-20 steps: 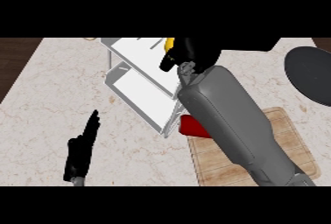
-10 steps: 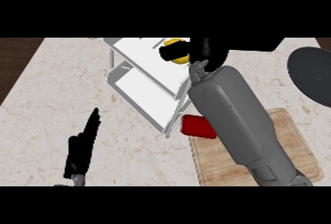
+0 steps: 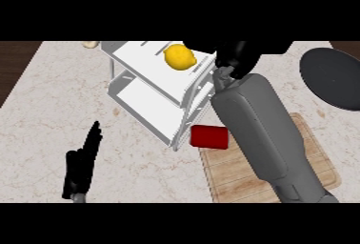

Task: Pick the lemon from the cutting board and place it in the tiered basket

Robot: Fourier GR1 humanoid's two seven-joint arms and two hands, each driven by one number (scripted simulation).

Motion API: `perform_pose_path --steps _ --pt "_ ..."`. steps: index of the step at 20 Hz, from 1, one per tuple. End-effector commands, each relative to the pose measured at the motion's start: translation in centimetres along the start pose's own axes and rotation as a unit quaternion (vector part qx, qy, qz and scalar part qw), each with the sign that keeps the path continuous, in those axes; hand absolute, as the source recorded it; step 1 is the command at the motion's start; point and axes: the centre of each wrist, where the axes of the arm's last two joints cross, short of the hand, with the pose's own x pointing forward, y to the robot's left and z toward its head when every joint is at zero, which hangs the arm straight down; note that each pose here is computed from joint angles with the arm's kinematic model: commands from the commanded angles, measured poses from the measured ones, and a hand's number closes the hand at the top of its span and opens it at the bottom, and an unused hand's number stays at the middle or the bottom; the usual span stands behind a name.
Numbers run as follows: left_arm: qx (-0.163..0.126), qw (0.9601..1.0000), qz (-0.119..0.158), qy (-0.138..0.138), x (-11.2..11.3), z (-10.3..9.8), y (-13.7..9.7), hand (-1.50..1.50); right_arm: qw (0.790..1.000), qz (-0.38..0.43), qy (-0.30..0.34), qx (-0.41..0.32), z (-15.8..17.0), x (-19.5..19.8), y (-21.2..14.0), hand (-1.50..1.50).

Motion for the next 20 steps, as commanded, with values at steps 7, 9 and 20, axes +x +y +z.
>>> perform_pose_path --steps 7,9,20 --pt "0.038 0.9986 0.018 0.031 -1.4 1.2 1.4 0.00 0.984 -0.065 0.102 -0.133 -0.3 -2.6 -8.7 -1.50" --pt "0.044 0.9984 0.011 0.033 -1.9 2.3 1.9 0.00 0.983 -0.055 0.105 -0.140 0.3 -3.0 -11.4 -1.50" --pt "0.048 0.9986 0.013 0.020 -1.0 1.7 1.5 0.00 0.987 -0.073 0.094 -0.103 9.0 -6.6 -25.8 -1.50"
